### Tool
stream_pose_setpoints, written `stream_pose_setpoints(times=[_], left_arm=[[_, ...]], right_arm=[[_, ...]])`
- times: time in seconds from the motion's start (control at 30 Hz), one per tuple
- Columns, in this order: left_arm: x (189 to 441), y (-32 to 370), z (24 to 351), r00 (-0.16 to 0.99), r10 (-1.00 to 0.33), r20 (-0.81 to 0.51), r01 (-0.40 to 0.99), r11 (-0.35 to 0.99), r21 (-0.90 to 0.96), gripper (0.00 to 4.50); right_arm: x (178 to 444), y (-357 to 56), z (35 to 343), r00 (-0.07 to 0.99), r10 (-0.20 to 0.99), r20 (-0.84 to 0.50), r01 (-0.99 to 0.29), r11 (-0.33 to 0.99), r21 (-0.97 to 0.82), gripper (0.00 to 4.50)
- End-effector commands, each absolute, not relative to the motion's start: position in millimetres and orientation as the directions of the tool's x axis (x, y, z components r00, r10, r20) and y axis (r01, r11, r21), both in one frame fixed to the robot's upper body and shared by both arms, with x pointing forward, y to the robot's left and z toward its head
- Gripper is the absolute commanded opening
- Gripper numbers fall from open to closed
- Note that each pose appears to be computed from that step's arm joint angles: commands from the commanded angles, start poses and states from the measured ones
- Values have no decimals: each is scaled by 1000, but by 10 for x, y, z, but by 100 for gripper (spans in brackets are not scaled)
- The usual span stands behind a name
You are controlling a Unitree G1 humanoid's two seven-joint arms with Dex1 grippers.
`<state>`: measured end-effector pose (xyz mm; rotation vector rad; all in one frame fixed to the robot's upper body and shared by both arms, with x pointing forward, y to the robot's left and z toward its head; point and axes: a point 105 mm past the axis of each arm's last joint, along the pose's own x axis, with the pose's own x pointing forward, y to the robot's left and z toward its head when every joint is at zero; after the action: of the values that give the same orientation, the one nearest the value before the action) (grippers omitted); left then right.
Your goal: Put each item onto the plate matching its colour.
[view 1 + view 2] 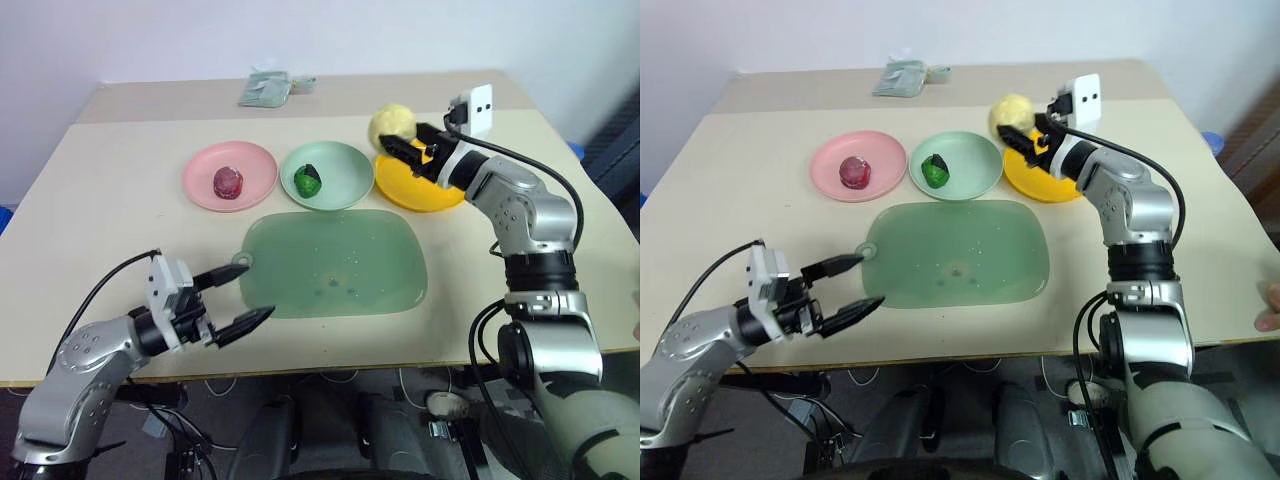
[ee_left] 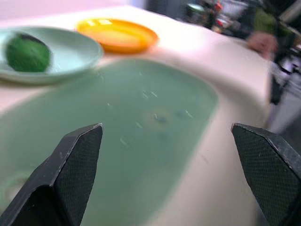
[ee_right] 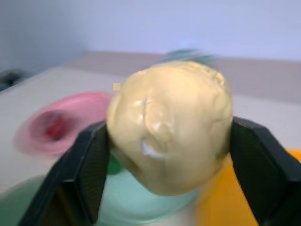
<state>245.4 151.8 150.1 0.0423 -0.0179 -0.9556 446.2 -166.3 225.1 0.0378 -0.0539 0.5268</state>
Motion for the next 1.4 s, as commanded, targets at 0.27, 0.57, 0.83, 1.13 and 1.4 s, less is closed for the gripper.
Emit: stream_pose_setpoints(times=[0.27,0.57,0.83,1.13,1.4], left_arm=[[2546,1401,1808,652,-754,79,747,657,103,450],[2556,1413,1822,697,-714,67,704,699,123,450],[2693,1430,1910,739,-664,113,651,747,131,450],[2700,1689,1954,702,-700,131,677,713,184,450],[2538,1849,1923,637,-770,35,750,630,200,450]], right_arm=[[4753,-1929,1906,965,261,0,-260,961,-98,314],[4719,-1958,1692,962,264,-67,-270,957,-108,448],[4606,-2144,2107,934,349,80,-325,920,-221,448],[3307,-2152,2139,800,600,1,-569,758,-318,448],[2714,-2344,1966,823,558,-108,-566,788,-243,448]])
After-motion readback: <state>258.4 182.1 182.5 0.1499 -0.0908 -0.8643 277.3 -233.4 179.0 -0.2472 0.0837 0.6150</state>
